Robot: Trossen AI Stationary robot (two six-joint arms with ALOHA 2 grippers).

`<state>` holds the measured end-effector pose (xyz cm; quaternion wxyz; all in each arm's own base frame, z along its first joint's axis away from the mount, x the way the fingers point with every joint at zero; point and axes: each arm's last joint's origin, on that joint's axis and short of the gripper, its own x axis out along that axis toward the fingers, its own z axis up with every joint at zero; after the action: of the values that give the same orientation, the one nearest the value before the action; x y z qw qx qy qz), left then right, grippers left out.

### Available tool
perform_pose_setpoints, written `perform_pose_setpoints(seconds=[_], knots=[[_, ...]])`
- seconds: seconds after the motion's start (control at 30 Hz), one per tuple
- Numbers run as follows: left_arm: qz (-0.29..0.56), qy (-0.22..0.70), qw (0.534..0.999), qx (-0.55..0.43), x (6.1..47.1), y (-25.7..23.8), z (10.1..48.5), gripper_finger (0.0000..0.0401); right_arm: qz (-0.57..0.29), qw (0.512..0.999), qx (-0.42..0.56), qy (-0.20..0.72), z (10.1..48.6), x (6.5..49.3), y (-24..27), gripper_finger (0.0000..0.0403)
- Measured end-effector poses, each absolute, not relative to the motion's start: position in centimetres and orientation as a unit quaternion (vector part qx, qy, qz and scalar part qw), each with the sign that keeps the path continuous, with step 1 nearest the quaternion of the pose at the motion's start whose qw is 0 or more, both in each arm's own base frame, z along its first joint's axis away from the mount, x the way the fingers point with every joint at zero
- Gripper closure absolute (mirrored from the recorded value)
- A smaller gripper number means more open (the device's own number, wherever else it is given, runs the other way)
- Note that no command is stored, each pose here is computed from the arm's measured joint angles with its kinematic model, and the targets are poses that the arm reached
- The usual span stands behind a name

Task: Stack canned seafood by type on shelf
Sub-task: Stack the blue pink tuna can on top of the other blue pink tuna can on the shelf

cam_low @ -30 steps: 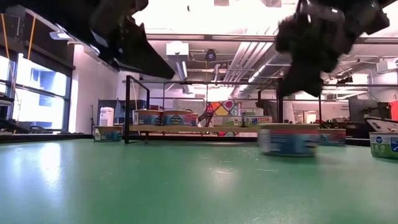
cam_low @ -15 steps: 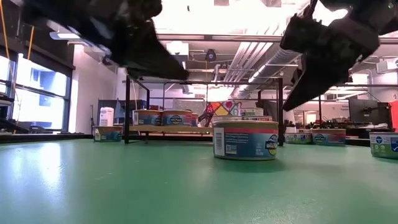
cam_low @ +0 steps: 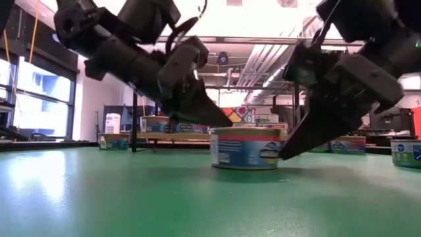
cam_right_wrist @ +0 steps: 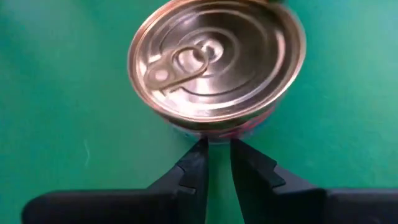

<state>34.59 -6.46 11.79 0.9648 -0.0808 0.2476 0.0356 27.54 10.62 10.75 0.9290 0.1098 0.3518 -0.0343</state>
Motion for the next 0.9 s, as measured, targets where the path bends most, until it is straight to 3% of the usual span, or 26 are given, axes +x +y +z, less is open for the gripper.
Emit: perform_pose_setpoints(seconds=[0.13,0.4,0.57,0.9], knots=[[0.030,0.257,0.962,-0.081,34.4,-6.7,11.7,0.0401,-0.035,0.933,0.149,0.326,9.9,29.3,11.4,0.0343],[0.026,0.255,0.963,-0.079,34.1,-7.0,12.9,0.0401,-0.027,0.938,0.134,0.318,9.4,32.4,12.8,0.0343],[0.081,0.294,0.949,-0.074,33.5,-6.3,12.0,0.0401,-0.019,0.942,0.125,0.311,9.8,32.8,13.1,0.0343],[0.096,0.292,0.948,-0.081,32.2,-5.9,10.7,0.0401,0.000,0.946,0.115,0.303,10.9,32.2,14.1,0.0343]])
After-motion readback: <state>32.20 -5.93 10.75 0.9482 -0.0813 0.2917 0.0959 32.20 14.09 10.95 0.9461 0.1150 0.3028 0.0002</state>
